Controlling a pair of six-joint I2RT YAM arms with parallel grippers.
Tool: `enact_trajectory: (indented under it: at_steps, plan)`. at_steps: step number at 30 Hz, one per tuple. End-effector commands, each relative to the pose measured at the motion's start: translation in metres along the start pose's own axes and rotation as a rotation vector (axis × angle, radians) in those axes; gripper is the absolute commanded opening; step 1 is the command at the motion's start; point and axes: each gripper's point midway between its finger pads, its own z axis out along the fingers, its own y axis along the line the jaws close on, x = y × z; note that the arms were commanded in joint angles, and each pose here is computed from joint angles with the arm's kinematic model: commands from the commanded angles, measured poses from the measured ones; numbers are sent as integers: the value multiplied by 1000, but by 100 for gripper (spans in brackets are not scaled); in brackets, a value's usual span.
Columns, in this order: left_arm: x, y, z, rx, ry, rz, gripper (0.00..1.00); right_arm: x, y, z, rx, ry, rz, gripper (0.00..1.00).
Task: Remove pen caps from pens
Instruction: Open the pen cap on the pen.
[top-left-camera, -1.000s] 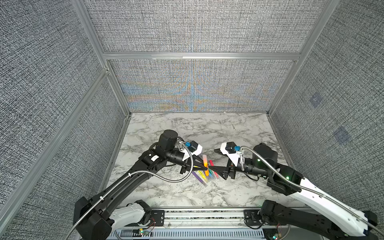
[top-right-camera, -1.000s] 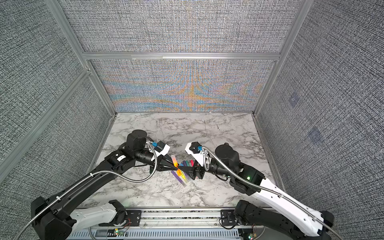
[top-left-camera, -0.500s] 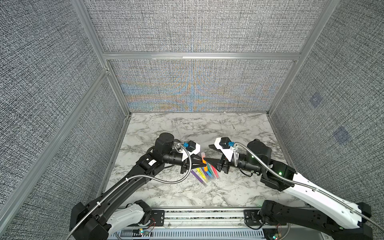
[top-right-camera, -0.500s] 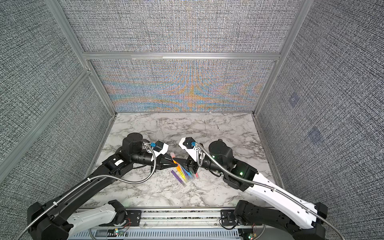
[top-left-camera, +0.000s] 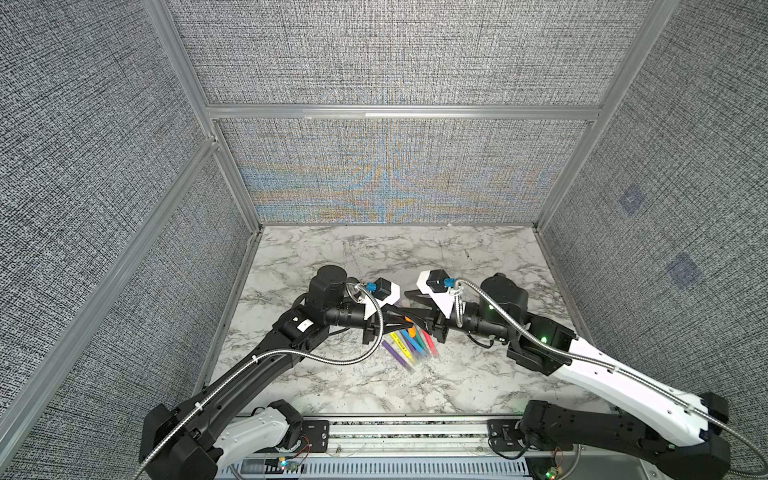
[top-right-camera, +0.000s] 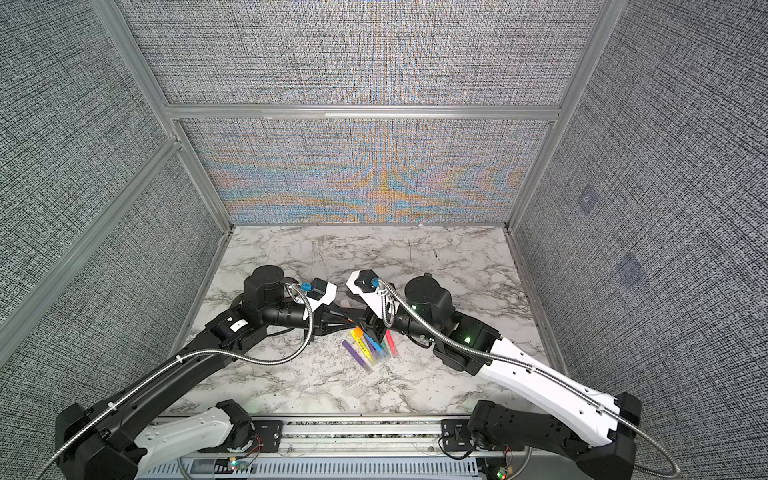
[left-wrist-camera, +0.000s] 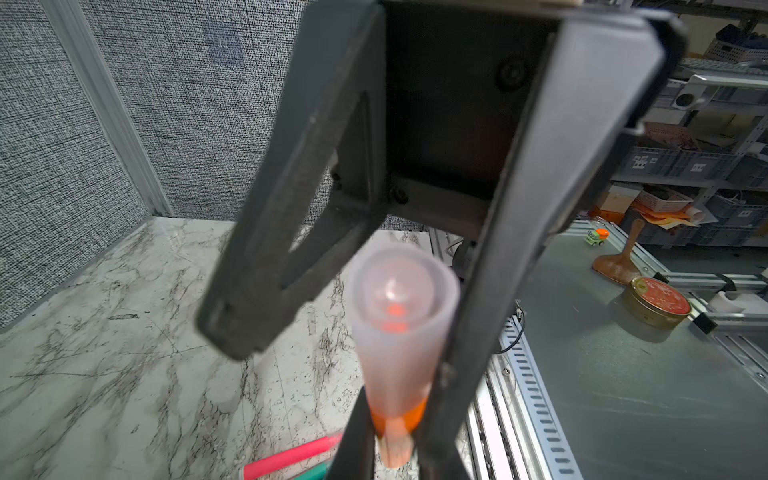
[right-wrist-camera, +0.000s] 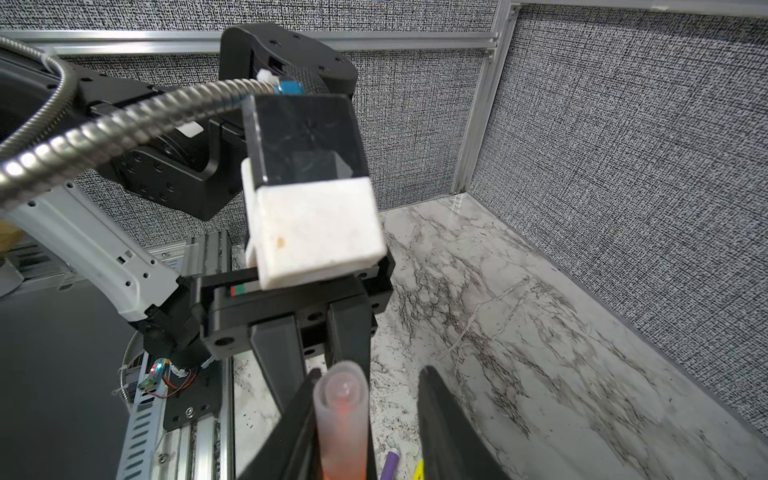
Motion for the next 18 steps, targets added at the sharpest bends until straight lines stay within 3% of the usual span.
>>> enact_trajectory:
  at_steps: [1,7,9,14,18]
  plan:
    - [-8,1,0,-2,-29,31,3,-12,-4,0,23,-50,-1,29]
    - [-6,5,1,-21,-25,25,3,-16,-9,-5,52,-78,8,9]
    - [-6,8,0,-47,-36,35,8,-18,-11,-7,69,-94,18,1]
    - [-12,7,-11,-129,-144,128,28,-25,-17,-18,108,-178,68,0]
    - [-17,0,-15,-122,-171,145,38,-31,-12,-25,85,-246,91,0]
